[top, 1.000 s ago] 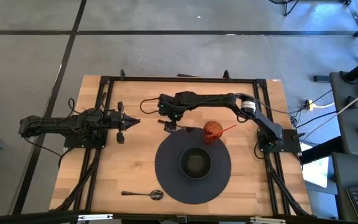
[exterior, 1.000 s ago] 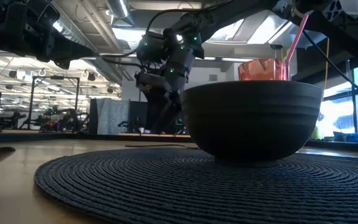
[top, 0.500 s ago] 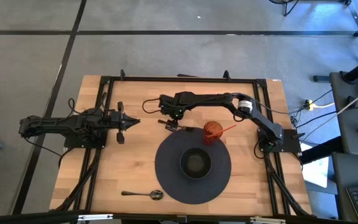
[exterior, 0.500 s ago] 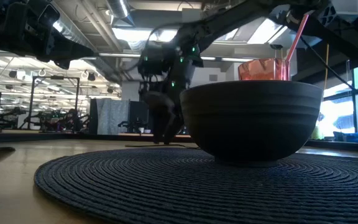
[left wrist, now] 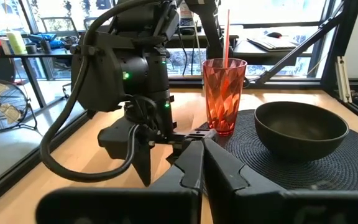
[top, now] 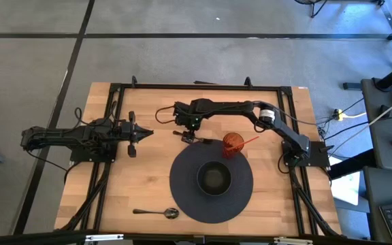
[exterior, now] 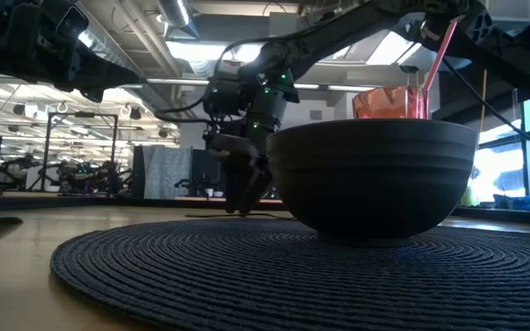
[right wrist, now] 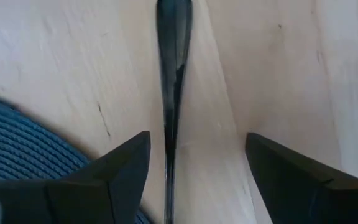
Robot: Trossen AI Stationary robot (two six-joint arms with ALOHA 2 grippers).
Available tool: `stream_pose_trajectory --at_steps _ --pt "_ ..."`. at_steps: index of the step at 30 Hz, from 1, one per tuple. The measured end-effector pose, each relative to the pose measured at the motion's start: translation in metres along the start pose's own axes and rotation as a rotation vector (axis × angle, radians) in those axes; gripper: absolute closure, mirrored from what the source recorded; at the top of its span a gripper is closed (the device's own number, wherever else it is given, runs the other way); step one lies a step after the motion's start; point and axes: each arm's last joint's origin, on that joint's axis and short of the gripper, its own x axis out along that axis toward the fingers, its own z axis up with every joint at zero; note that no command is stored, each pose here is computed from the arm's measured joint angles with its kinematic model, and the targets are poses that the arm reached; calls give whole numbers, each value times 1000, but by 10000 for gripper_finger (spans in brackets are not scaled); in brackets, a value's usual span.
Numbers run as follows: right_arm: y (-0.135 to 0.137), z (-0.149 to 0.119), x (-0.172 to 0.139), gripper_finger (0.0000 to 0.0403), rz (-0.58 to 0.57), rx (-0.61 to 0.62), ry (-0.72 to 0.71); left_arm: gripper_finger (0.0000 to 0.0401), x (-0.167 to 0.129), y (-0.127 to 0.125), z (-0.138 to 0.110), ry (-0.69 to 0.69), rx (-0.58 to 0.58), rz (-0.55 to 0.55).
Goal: Pick & Place Utensil
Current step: Put the black fork into the black bowl
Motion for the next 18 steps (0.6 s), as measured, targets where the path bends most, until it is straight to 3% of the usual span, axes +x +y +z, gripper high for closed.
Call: stream_pose_trajectory --at_steps 6,18 --pt "16 -4 2 140 -36 -99 38 394 0 0 0 0 0 0" --pt "24 -8 7 151 -69 -116 57 396 0 0 0 1 0 0"
